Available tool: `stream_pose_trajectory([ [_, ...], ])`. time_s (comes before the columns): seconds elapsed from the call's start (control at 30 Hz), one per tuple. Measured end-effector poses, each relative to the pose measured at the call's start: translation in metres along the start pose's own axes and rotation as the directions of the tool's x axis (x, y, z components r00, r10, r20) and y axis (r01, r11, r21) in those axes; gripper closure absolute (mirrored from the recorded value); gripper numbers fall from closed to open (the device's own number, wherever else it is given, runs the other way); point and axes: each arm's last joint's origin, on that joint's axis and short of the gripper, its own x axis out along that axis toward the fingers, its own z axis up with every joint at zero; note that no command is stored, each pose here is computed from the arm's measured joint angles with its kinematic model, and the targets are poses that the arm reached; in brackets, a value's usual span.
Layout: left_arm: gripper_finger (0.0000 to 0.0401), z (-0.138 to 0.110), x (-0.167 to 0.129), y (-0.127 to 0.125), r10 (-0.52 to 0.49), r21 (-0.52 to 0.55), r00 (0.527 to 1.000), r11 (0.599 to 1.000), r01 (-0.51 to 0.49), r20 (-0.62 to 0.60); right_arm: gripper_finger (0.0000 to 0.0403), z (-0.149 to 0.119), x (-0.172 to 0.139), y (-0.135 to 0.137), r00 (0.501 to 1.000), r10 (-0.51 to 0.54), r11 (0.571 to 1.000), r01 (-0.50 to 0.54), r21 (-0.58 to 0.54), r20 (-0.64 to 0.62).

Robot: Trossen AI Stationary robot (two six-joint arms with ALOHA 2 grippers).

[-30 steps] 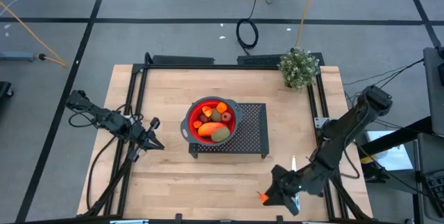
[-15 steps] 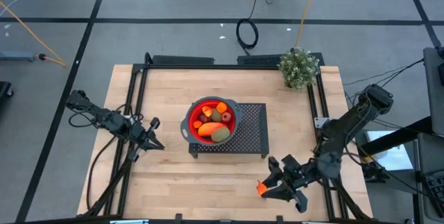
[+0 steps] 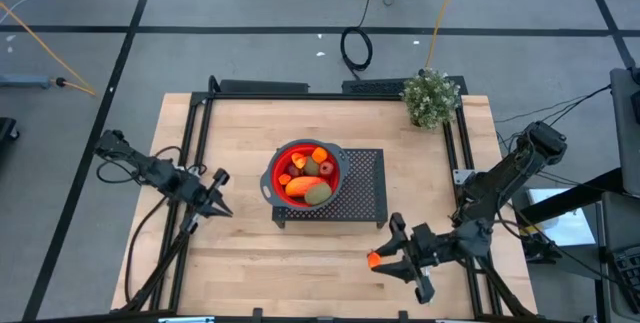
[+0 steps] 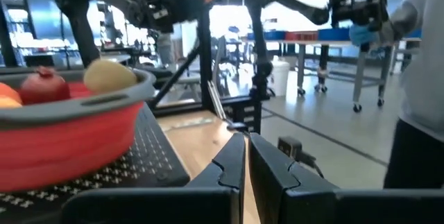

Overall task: Pick & Place Fruit
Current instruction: Put the orange pear into the bowl on the shelf

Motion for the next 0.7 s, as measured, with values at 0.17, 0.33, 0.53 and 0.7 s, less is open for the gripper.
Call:
stream_pose_trajectory([
  [0.17,0.0382,0.002,0.000,0.000,-0.008,-0.007,1.000,1.000,0.009,0.023,0.0297,0.000,0.000,-0.003,0.995,-0.093,0.970,0.095,-0.226,0.019],
  [0.33,0.0382,0.002,0.000,0.000,-0.008,-0.026,1.000,1.000,0.009,0.022,0.0295,0.001,0.001,-0.007,0.986,-0.158,0.871,0.160,-0.464,0.044],
  [0.53,0.0382,0.004,0.000,0.000,-0.009,-0.033,0.999,0.999,0.010,0.038,0.0296,0.005,0.007,-0.017,0.979,-0.193,0.715,0.184,-0.675,0.062],
  [0.7,0.0382,0.006,0.000,0.000,-0.008,-0.031,0.999,0.999,0.009,0.052,0.0296,0.009,0.012,-0.028,0.969,-0.233,0.630,0.214,-0.746,0.081],
])
